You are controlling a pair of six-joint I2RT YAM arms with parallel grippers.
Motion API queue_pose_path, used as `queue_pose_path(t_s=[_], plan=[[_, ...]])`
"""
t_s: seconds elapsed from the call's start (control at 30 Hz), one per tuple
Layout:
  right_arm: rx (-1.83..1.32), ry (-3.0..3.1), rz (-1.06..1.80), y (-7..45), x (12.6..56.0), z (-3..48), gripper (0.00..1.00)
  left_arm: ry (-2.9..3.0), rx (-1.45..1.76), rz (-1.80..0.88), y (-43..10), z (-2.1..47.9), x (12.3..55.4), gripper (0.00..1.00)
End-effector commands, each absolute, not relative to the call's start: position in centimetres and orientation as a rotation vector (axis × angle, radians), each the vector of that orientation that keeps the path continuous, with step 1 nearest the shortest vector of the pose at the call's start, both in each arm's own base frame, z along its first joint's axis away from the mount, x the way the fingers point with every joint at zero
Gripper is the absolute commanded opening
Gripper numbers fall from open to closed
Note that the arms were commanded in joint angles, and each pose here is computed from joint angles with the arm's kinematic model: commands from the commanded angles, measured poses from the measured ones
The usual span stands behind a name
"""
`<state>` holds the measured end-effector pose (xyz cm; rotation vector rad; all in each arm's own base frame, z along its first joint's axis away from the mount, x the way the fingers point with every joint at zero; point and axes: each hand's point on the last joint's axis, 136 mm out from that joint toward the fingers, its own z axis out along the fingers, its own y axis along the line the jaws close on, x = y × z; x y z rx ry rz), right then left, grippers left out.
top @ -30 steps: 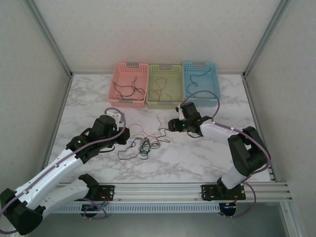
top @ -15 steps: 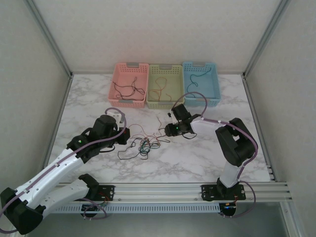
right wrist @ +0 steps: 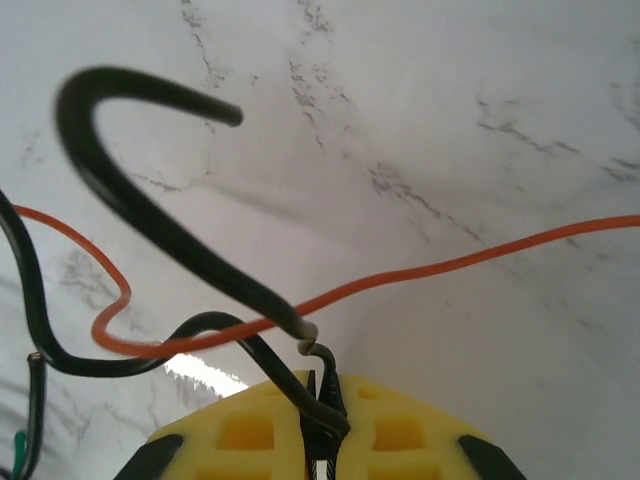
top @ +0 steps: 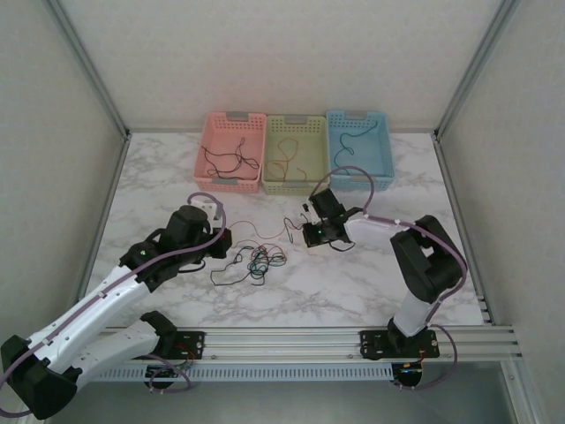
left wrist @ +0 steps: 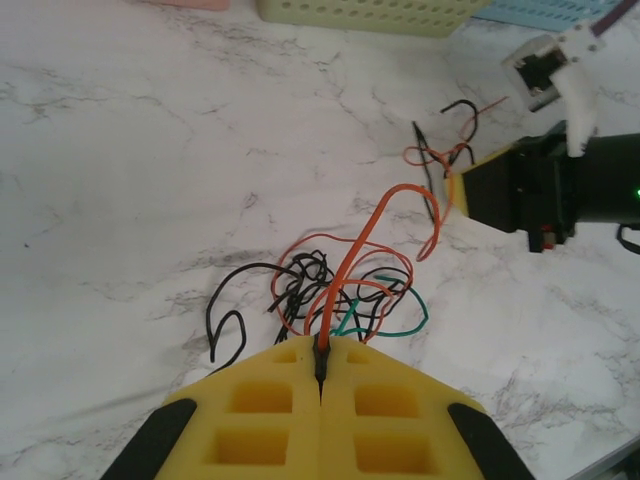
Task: Untangle the cables
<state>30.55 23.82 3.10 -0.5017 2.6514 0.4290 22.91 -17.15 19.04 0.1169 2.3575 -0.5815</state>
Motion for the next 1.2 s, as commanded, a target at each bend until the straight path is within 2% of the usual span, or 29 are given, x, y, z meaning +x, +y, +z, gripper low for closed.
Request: queue_pose_path(t_s=[0.0,0.13,0.23,0.4,0.57,0.7,0.8,0.9,0.97,1.17], plan=[[-0.476,2.570,0.358,22.5,30.8,5.4,0.00,2.327,0.086,-0.488,-15.4,20.1,22.9,0.00],[-0.429,2.552,0.337,20.9,30.6,6.5,0.00,2.304,-0.032,-0.286,-11.7,19.8,23.2,0.00],[-0.354,2.559,0.275,18.9,30.5,6.5,0.00,2.256,-0.097,-0.249,-10.1,20.6,22.9,0.00],[-0.087,2.616,0.199,13.7,31.0,5.2,0.00,2.163,-0.159,-0.267,-8.2,23.3,21.7,0.00],[0.022,2.577,0.277,12.6,31.4,5.6,0.00,2.130,-0.137,-0.319,-8.1,25.8,20.9,0.00],[-0.004,2.561,0.356,13.6,31.4,6.1,0.00,2.167,-0.084,-0.336,-9.0,25.9,20.9,0.00],[-0.053,2.481,0.517,15.5,31.2,8.0,0.00,2.186,-0.064,-0.324,-9.4,25.2,21.2,0.00],[-0.179,2.282,0.813,19.0,30.5,12.7,0.00,2.196,-0.053,-0.354,-10.3,24.4,21.6,0.00],[-0.313,2.088,1.011,21.7,28.4,16.7,0.00,2.193,-0.047,-0.404,-11.1,24.0,21.8,0.00],[-0.568,1.893,1.072,24.4,24.5,22.2,0.00,2.215,-0.043,-0.417,-11.8,22.7,22.1,0.00]])
